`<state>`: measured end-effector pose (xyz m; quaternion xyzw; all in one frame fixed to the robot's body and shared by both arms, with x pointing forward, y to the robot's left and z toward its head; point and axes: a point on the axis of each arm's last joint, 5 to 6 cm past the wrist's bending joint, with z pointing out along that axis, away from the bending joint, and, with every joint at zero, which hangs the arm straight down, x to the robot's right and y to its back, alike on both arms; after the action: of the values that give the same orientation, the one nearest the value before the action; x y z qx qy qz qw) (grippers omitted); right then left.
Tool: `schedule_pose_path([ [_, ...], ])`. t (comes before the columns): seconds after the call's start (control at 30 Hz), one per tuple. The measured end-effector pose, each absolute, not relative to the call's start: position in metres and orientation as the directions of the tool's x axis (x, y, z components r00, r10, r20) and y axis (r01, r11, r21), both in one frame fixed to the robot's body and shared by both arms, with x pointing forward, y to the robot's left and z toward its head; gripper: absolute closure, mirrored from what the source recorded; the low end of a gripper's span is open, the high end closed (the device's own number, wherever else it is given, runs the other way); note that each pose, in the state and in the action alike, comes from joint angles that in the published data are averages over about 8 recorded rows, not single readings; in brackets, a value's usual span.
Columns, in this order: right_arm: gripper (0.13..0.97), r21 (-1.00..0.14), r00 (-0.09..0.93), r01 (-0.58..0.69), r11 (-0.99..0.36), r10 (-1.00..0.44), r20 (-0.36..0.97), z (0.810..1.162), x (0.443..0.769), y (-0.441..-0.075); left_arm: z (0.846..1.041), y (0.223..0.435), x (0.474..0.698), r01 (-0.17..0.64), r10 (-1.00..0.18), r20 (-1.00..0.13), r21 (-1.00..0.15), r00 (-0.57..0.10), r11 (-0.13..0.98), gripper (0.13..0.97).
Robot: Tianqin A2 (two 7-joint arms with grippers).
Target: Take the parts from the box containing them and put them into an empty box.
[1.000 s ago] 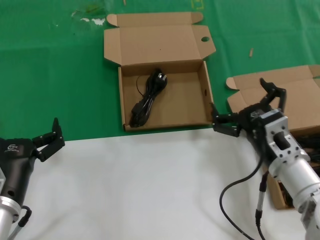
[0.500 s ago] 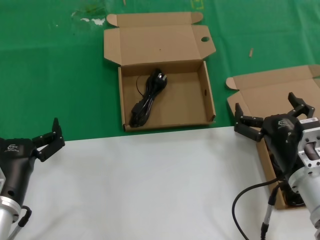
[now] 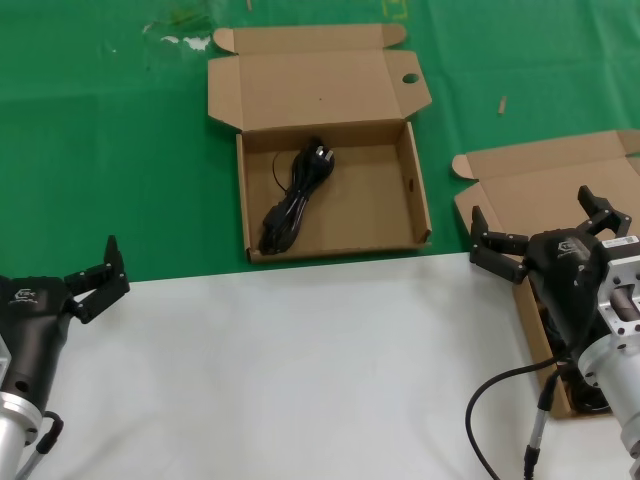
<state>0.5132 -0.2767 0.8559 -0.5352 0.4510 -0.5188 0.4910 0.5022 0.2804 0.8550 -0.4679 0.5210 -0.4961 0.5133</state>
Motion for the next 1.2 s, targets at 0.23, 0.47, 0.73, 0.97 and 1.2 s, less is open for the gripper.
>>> schedule_pose_path([
  [0.23, 0.130, -0.993, 0.055, 0.027, -0.111, -0.992, 0.112, 0.8559, 0.5132, -0.2767, 0.8550, 0.2804, 0.5022, 0.022, -0.997, -0.071, -0.997, -0.035, 0.070, 0.132],
  [0.47, 0.130, -0.993, 0.055, 0.027, -0.111, -0.992, 0.112, 0.8559, 0.5132, -0.2767, 0.8550, 0.2804, 0.5022, 0.022, -0.997, -0.071, -0.997, -0.035, 0.070, 0.132],
  [0.73, 0.130, -0.993, 0.055, 0.027, -0.111, -0.992, 0.112, 0.8559, 0.5132, -0.2767, 0.8550, 0.2804, 0.5022, 0.022, -0.997, -0.071, -0.997, -0.035, 0.070, 0.132],
  [0.97, 0.130, -0.993, 0.055, 0.027, -0.111, -0.992, 0.112, 0.8559, 0.5132, -0.2767, 0.8550, 0.2804, 0.5022, 0.022, -0.997, -0.071, -0.997, -0.035, 0.070, 0.132],
  [1.2, 0.130, -0.993, 0.055, 0.027, -0.111, -0.992, 0.112, 0.8559, 0.5132, -0.2767, 0.8550, 0.2804, 0.5022, 0.022, -0.997, -0.071, -0.997, -0.035, 0.070, 0.132],
])
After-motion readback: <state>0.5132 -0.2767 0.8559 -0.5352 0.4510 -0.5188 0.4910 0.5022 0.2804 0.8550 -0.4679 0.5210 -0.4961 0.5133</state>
